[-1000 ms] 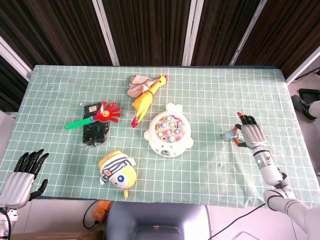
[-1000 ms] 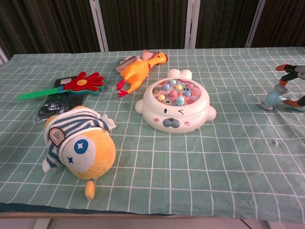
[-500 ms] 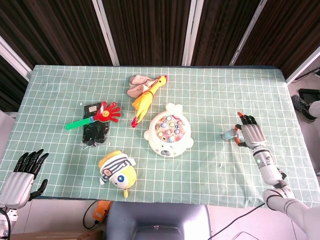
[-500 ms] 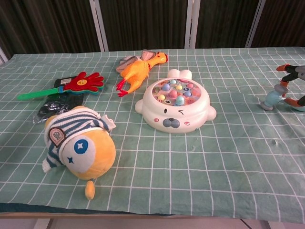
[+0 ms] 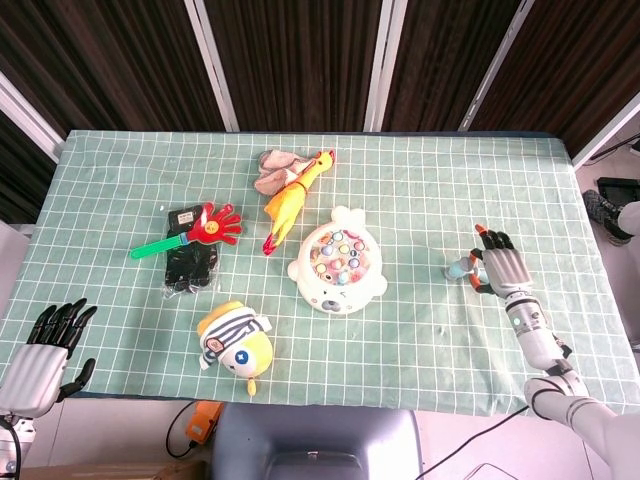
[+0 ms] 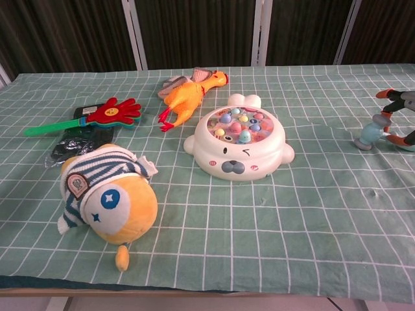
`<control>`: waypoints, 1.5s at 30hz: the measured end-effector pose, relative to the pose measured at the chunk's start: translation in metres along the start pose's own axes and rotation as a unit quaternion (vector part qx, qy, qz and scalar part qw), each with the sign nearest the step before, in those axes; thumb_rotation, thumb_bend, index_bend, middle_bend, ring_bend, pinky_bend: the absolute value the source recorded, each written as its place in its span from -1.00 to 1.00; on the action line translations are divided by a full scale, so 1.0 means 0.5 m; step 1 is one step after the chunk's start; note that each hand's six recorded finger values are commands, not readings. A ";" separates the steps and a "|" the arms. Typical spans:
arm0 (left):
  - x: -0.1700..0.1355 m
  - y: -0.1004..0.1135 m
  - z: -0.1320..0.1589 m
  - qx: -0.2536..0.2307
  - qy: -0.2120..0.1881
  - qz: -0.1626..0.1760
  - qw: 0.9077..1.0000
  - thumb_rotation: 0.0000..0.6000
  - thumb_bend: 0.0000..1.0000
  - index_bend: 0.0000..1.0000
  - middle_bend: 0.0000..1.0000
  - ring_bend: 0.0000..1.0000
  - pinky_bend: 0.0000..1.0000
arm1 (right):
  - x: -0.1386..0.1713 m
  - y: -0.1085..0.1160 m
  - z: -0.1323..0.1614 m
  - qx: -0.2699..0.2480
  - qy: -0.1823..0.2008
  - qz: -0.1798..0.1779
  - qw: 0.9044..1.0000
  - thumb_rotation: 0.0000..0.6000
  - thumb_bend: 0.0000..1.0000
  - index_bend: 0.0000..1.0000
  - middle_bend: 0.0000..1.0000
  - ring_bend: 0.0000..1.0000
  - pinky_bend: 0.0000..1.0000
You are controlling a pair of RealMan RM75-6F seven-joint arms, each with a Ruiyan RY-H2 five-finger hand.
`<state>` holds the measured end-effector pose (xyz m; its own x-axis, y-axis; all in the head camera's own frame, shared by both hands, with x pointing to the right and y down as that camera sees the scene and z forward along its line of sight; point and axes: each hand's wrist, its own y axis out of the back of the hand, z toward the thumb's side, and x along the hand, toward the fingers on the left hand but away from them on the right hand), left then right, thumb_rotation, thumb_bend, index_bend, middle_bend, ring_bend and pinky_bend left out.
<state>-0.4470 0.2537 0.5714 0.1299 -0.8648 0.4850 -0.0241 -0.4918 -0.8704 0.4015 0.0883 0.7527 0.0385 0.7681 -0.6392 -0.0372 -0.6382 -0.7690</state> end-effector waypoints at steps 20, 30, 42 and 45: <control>0.001 -0.001 0.001 0.000 -0.001 -0.002 1.000 1.00 -0.16 -1.00 -1.00 -1.00 -0.96 | -0.003 -0.003 0.000 -0.001 -0.001 0.001 1.000 1.00 0.10 0.26 -0.82 -1.00 -0.85; 0.000 -0.001 0.001 0.000 -0.002 -0.001 1.000 1.00 -0.15 -1.00 -1.00 -1.00 -0.96 | -0.004 -0.003 0.003 0.008 -0.003 -0.002 1.000 1.00 0.11 0.36 -0.38 -0.53 -0.74; 0.000 -0.001 0.001 0.000 -0.002 -0.002 1.000 1.00 -0.15 -1.00 -1.00 -1.00 -0.96 | -0.004 -0.002 0.005 0.020 -0.003 -0.009 1.000 1.00 0.15 0.47 -0.13 -0.32 -0.64; 0.000 -0.001 0.000 -0.001 -0.002 -0.001 1.000 1.00 -0.15 -1.00 -1.00 -1.00 -0.96 | -0.004 -0.002 0.006 0.023 -0.004 -0.011 1.000 1.00 0.16 0.49 -0.06 -0.28 -0.64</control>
<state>-0.4469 0.2540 0.5718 0.1335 -0.8630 0.4872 -0.0253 -0.4944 -0.8688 0.3986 0.0874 0.7549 0.0321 0.7828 -0.6214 -0.0829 -0.6175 -0.7822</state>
